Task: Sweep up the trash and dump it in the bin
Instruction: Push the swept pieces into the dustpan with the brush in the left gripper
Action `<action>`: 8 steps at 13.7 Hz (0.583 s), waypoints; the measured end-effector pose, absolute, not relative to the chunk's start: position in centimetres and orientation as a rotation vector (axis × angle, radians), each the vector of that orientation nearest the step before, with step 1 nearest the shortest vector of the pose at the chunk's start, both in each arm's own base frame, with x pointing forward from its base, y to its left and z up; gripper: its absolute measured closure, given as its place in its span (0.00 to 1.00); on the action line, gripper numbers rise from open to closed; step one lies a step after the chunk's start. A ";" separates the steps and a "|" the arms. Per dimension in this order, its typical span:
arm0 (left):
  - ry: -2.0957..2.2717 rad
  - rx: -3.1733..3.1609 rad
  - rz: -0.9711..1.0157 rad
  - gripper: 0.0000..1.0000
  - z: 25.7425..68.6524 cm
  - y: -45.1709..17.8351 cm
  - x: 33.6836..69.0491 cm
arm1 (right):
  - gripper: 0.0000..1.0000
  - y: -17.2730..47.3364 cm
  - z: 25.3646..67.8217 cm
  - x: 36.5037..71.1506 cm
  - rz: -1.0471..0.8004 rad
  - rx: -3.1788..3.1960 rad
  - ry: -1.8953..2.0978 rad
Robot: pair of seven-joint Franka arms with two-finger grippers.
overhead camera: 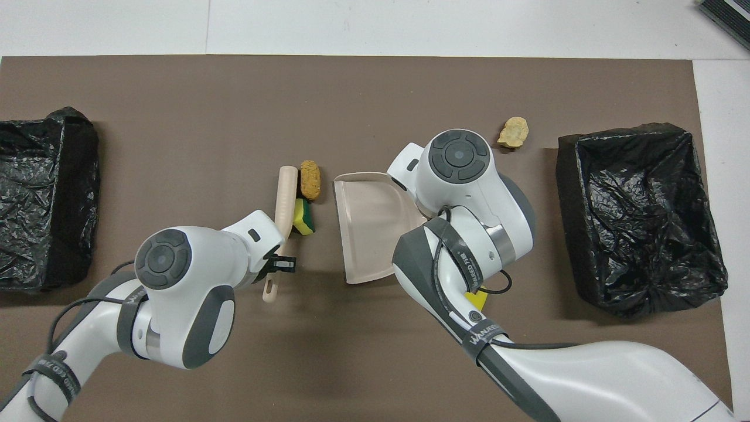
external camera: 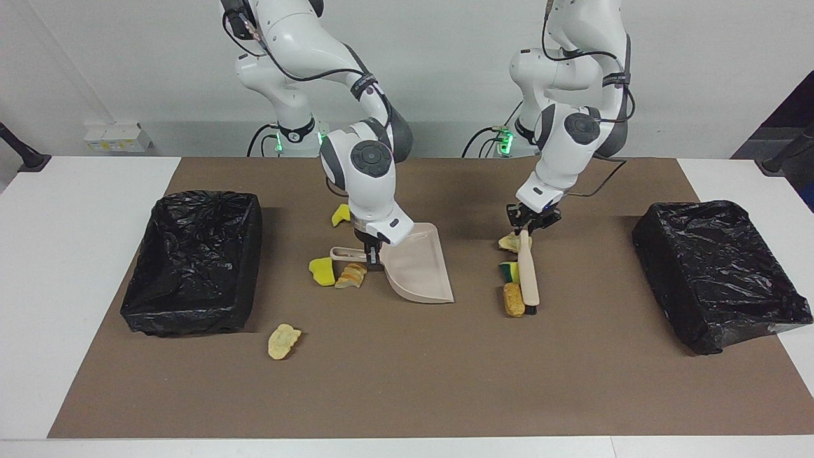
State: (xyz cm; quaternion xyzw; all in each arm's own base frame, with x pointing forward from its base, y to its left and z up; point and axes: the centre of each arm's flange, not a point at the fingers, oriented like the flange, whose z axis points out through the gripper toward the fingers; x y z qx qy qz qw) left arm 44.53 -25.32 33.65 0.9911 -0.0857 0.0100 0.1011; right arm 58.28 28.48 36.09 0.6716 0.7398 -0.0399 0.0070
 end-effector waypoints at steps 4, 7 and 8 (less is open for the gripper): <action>-0.118 2.751 -0.073 0.74 34.0 -30.5 41.5 | 0.68 28.3 35.9 58.3 -0.131 2.104 2.312; -0.086 2.666 -0.100 0.74 34.8 -33.2 40.0 | 0.68 28.3 36.0 58.3 -0.125 2.103 2.312; -0.093 2.653 -0.093 0.74 35.4 -33.7 39.8 | 0.68 28.3 36.0 58.3 -0.124 2.103 2.312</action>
